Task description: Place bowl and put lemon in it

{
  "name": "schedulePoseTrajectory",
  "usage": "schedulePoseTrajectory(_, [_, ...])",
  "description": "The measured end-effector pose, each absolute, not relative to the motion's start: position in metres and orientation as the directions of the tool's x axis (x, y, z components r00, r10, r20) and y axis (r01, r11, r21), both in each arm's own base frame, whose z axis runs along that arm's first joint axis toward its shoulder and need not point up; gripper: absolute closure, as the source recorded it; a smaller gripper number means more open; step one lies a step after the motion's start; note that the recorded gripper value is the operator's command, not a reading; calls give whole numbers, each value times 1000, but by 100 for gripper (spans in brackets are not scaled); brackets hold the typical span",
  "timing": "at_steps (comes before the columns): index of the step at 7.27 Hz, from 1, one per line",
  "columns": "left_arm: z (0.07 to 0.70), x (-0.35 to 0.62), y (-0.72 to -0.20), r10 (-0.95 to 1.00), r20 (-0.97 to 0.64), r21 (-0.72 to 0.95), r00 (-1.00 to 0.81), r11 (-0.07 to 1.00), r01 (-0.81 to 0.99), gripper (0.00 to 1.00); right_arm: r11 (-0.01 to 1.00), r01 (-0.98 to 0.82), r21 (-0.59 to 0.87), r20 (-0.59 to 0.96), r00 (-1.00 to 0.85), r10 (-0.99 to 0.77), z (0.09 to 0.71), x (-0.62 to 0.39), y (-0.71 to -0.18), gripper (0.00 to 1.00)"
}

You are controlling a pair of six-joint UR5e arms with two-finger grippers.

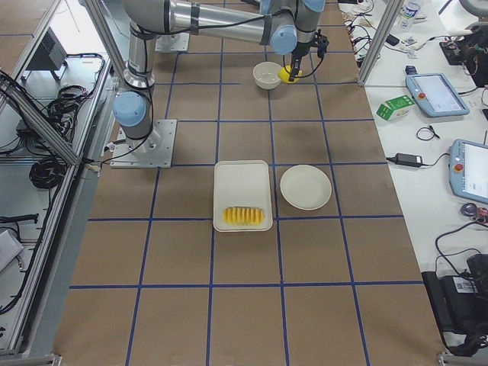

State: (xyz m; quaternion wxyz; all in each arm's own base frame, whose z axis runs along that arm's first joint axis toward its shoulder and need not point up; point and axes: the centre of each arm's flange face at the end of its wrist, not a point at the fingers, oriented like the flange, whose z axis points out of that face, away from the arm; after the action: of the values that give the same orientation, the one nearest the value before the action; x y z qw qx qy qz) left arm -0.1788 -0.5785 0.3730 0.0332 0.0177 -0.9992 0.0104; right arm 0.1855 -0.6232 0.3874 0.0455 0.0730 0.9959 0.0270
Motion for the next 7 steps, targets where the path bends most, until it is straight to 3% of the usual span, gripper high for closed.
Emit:
schedulePoseTrajectory(3, [460, -126, -543, -83, 14, 44, -996, 996, -82, 0, 985, 152, 77, -80, -984, 158, 357, 277, -600, 100])
schedulePoseTrajectory(7, [488, -111, -521, -107, 12, 24, -994, 994, -107, 0, 986, 154, 67, -67, -985, 159, 293, 352, -586, 100])
